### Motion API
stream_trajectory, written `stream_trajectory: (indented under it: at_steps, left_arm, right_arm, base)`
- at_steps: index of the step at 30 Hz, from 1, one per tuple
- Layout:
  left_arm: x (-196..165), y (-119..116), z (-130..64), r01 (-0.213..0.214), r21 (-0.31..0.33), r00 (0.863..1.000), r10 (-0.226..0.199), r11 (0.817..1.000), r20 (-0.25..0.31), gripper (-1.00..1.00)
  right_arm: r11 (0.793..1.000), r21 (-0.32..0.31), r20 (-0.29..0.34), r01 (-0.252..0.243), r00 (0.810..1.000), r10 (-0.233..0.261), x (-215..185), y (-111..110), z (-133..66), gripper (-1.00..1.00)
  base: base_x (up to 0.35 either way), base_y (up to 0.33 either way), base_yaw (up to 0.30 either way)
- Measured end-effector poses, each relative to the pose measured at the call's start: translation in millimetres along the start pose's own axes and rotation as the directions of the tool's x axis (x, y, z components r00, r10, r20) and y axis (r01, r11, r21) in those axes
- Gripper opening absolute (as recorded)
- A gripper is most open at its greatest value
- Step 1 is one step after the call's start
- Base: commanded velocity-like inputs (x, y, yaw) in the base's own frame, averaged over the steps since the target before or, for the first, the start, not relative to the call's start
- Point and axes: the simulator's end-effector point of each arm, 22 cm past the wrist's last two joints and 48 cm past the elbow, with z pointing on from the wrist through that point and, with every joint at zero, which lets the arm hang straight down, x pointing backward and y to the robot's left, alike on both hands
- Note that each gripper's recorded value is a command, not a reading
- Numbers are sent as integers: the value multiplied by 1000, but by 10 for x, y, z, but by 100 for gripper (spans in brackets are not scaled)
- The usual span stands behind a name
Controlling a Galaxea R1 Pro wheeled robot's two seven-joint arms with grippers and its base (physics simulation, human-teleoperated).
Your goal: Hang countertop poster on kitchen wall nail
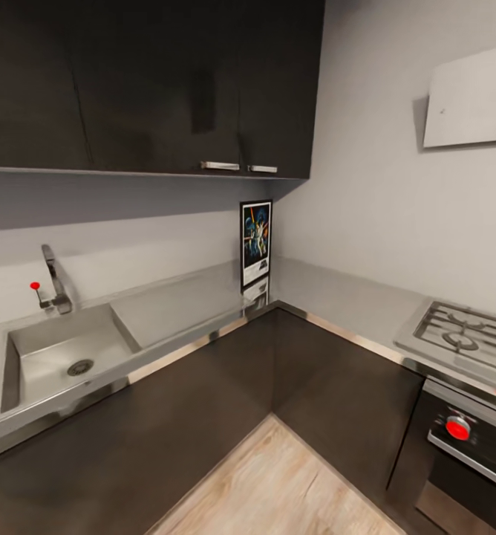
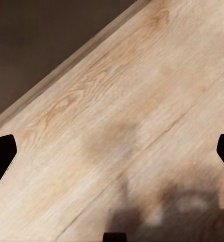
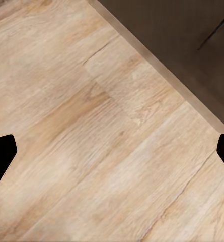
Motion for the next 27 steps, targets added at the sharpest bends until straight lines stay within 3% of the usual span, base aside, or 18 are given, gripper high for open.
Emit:
stream_trajectory:
  at_steps: [5,10,27]
  left_arm:
    - [0,-2,0,0,0,1000,0,1000,0,100]
    - [1,-5,0,1,1,1000,-1,1000,0,100]
    - [1,-10,1,-1,2,1000,1,1000,0,100]
  right_arm:
    - [1000,-4,-16,-2,1000,2,78,29,-5,100]
    - [1000,-25,-88,-13,996,11,421,207,-47,100]
    - [1000,-28,-102,-13,995,10,489,229,-57,100]
  base:
    - [337,0,0]
    - [337,0,0]
    - [313,0,0]
